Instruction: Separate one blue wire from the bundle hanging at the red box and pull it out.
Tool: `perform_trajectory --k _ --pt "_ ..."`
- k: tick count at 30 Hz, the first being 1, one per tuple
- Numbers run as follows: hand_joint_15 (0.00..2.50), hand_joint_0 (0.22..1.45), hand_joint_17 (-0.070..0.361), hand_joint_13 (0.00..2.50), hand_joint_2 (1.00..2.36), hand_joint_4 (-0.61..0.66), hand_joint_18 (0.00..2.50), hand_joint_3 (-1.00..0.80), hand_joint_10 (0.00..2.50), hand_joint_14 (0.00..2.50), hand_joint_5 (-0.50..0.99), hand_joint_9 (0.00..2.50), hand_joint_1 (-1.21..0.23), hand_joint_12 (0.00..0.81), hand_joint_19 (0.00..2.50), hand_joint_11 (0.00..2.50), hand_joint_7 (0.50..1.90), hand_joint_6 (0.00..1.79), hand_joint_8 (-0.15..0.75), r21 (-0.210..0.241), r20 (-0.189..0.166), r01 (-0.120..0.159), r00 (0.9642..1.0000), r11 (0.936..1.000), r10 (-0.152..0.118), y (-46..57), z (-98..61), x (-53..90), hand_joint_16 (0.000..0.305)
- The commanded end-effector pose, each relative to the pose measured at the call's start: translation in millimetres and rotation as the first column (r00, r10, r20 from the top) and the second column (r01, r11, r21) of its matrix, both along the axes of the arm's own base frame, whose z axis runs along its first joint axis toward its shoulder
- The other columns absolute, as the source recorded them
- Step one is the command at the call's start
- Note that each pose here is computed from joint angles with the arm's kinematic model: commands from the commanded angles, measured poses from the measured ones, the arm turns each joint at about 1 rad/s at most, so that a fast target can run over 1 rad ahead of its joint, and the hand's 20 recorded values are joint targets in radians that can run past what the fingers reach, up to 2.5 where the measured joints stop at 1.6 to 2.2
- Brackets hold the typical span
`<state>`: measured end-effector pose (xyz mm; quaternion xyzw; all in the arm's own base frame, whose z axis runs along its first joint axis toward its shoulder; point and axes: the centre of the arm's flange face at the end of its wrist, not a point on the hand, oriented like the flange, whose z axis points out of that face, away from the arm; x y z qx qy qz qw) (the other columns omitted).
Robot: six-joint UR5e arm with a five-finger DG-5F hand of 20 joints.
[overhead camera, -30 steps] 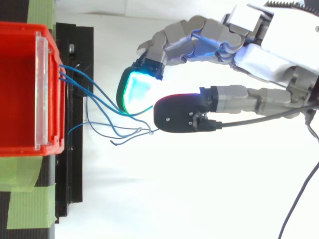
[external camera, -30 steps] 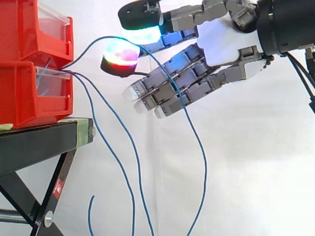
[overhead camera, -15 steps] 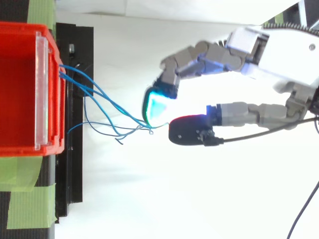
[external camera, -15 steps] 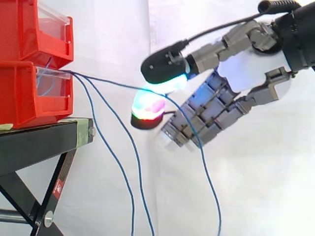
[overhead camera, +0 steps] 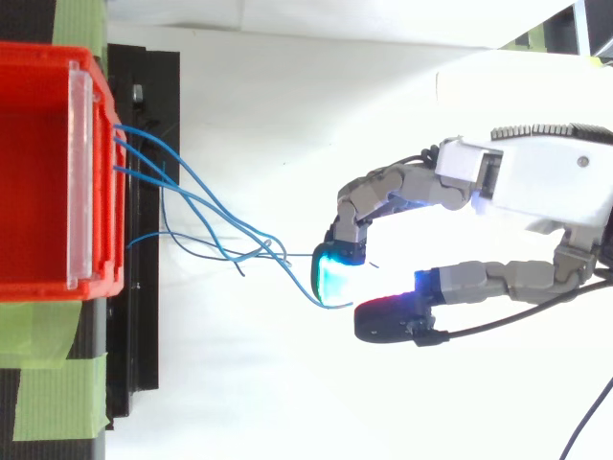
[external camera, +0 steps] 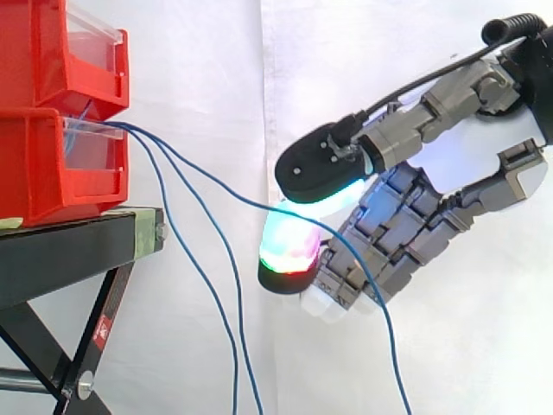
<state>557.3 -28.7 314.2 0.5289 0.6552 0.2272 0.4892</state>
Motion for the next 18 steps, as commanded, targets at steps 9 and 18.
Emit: perform_trajectory --k 9,18 --pt "0.4 0.46 0.153 0.25 1.7 -0.2 0.18 -0.15 0.01 0.01 -0.12 0.49 -0.7 0.455 0.17 0.47 0.99 0.91 0.326 0.011 -0.014 -0.022 0.9996 0.9997 0.023 4.0 -10.0 -4.1 0.068" --pt "0.4 0.46 0.153 0.25 1.7 -0.2 0.18 -0.15 0.01 0.01 -0.12 0.49 -0.7 0.456 0.17 0.47 1.0 0.91 0.327 0.016 0.051 -0.031 0.9983 0.9994 0.03 6.7 -7.5 4.7 0.068"
